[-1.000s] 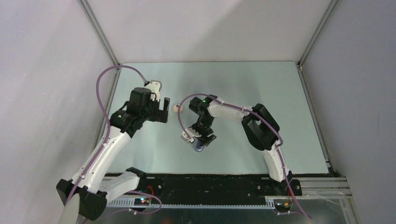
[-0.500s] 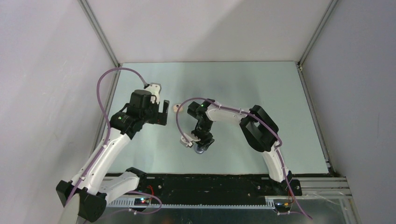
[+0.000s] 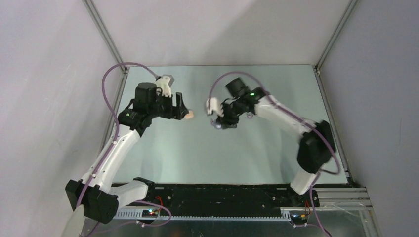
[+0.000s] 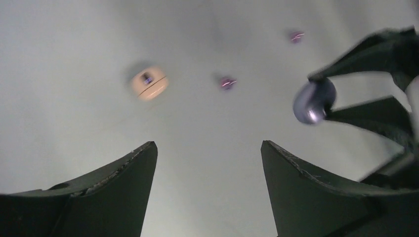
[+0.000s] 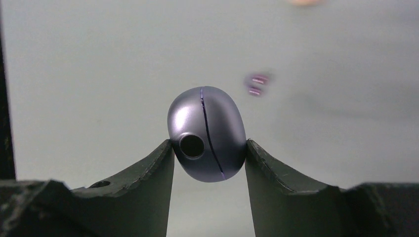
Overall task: Insert the wireless bluetooth earbuds into the charging case
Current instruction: Pass from the right arm to the left
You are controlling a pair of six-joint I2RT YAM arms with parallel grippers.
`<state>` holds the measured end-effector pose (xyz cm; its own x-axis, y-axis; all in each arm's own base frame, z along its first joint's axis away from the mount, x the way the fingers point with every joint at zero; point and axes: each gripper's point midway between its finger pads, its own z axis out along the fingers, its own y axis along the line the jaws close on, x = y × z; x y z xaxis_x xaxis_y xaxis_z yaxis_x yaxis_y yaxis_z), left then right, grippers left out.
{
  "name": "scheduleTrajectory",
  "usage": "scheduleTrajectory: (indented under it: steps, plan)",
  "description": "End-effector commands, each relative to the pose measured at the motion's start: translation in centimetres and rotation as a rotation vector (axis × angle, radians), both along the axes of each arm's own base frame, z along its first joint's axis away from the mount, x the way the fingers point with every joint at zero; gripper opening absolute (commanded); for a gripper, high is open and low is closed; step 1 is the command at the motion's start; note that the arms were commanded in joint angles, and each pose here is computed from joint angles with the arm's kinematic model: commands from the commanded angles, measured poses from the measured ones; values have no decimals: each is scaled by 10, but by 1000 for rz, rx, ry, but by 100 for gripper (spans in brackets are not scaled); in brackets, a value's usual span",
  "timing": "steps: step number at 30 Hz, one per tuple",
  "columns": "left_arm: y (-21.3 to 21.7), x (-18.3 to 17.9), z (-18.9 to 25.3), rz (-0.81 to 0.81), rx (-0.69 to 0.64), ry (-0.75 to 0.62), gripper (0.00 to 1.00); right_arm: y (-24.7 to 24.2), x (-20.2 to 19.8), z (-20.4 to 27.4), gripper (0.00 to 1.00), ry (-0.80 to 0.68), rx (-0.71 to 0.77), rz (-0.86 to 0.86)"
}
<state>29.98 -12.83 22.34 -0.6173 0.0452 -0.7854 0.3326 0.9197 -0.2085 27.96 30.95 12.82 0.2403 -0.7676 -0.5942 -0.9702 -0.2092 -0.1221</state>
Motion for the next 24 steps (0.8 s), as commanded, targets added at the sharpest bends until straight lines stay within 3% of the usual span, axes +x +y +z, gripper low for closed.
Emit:
scheduleTrajectory:
  steps: [1, 4, 9, 24]
  plan:
    - [-71, 7, 95, -320, -332, -236, 82, -10, 37, 111, 25, -178, 278, -336]
    - [-105, -16, 126, -563, -483, -258, 78, -18, 49, 157, 26, -256, 411, -450]
    - [-128, -25, 143, -737, -507, -277, 77, -16, 58, 201, 26, -343, 540, -522]
    - [-146, -7, 132, -762, -534, -174, 67, 9, 34, 237, 25, -460, 660, -440]
